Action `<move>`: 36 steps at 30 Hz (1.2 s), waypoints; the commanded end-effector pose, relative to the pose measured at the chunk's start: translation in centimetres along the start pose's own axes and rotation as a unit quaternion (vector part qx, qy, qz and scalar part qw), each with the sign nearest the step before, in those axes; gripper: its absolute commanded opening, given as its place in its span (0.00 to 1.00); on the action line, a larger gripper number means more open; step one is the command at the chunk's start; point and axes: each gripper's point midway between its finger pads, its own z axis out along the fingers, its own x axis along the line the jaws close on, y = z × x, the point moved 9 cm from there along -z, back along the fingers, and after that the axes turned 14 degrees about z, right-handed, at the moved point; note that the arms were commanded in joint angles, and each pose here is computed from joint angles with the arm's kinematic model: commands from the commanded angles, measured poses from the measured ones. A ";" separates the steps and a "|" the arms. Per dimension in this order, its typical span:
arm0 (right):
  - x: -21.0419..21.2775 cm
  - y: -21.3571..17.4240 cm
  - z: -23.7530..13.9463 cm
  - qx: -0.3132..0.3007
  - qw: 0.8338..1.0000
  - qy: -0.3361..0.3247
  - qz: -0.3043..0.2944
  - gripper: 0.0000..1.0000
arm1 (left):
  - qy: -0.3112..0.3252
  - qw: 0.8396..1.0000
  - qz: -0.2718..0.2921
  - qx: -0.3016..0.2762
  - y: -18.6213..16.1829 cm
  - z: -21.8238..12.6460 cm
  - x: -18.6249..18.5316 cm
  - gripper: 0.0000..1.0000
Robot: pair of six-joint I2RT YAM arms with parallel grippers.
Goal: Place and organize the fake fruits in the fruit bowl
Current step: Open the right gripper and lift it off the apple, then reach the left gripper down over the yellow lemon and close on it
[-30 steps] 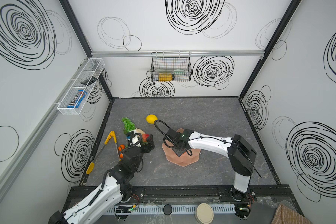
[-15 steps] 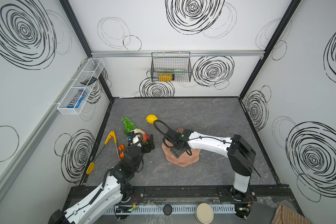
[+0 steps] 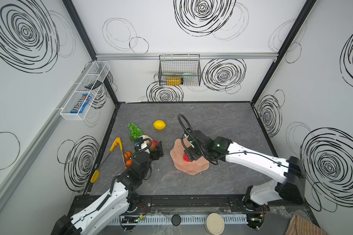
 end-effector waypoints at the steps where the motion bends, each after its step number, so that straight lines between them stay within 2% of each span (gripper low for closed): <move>1: -1.4 -0.8 -1.3 -0.072 0.997 0.019 0.023 0.89 | 0.002 1.000 -0.024 -0.013 2.1 0.4 -0.8 0.99; 7: -3.4 -3.0 -3.3 -0.153 0.981 0.095 0.067 0.89 | 0.062 0.997 -0.030 0.021 3.0 2.2 -0.9 0.99; 12: -4.8 -4.1 -3.8 -0.164 0.976 0.111 0.087 0.89 | 0.110 0.991 -0.023 0.071 3.7 4.9 0.0 0.98; 18: -5.8 -6.0 -3.8 -0.161 0.975 0.121 0.100 0.89 | 0.153 0.977 -0.021 0.144 2.9 7.8 1.8 0.97; 23: -6.3 -7.1 -3.9 -0.166 0.970 0.135 0.112 0.89 | 0.145 0.975 -0.020 0.169 3.2 10.3 2.4 0.96; 29: -6.4 -7.5 -3.9 -0.164 0.969 0.144 0.114 0.89 | 0.122 0.974 -0.001 0.192 4.5 14.7 0.9 0.96; 36: -6.6 -7.8 -4.0 -0.167 0.968 0.145 0.119 0.89 | 0.124 0.967 -0.030 0.221 4.8 20.2 0.4 0.96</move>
